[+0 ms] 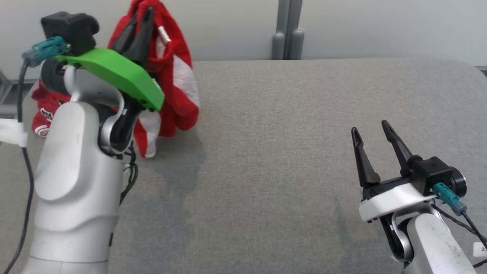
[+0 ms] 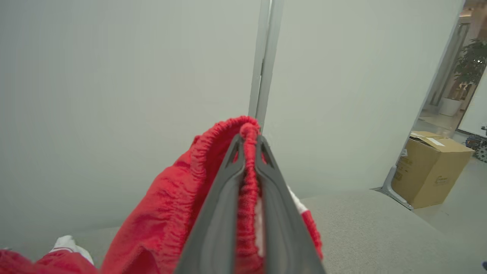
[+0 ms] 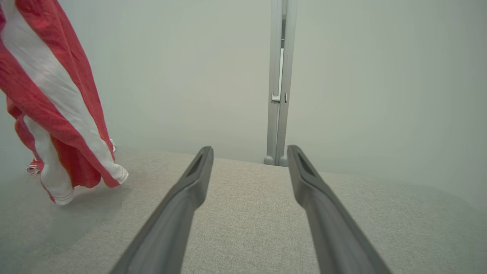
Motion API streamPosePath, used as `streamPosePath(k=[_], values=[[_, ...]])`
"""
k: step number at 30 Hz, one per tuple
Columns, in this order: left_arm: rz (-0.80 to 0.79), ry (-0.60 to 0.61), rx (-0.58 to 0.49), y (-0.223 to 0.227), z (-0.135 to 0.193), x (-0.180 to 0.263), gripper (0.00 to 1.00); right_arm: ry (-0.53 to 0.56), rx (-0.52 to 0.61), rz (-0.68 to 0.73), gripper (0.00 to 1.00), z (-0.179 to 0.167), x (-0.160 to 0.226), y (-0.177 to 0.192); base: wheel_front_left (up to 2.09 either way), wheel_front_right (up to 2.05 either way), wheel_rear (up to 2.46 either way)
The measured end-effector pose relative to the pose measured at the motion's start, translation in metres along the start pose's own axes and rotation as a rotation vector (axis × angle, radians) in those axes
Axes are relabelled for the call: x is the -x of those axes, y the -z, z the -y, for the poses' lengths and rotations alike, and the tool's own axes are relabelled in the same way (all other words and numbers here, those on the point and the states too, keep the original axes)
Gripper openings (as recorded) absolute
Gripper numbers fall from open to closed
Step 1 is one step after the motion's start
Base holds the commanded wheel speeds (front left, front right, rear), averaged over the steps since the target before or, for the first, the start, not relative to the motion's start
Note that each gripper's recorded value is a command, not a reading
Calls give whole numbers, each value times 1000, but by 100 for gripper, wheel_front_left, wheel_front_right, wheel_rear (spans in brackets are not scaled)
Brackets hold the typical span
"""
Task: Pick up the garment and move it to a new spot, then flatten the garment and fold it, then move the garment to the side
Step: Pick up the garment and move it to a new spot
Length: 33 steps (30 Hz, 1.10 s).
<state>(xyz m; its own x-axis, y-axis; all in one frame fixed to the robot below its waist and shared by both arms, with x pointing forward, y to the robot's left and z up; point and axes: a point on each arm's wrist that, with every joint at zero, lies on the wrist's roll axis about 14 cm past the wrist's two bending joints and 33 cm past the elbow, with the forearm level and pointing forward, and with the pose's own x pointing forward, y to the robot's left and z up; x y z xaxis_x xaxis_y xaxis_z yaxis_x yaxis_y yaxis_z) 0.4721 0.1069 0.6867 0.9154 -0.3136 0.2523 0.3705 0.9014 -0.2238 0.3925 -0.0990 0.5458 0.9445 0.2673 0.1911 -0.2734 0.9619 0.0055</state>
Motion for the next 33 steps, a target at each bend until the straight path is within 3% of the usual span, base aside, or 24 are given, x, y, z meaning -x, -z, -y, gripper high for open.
streamPosePath(k=[4, 12, 22, 26, 33], values=[[13, 151, 12, -10, 60, -14, 0, 20, 5, 12, 100, 5, 11, -7, 0, 0, 0], [37, 392, 50, -22, 145, -24, 0, 76, 2, 28, 100, 15, 30, -16, 0, 0, 0], [-184, 545, 284, 58, 220, -10, 0, 149, 8, 7, 100, 37, 45, -12, 0, 0, 0], [-210, 482, 307, 82, 214, -21, 0, 175, 14, 0, 100, 48, 44, -10, 0, 0, 0], [-315, 293, 249, 152, 163, -41, 0, 276, 25, -45, 100, 78, 48, 4, 0, 0, 0]])
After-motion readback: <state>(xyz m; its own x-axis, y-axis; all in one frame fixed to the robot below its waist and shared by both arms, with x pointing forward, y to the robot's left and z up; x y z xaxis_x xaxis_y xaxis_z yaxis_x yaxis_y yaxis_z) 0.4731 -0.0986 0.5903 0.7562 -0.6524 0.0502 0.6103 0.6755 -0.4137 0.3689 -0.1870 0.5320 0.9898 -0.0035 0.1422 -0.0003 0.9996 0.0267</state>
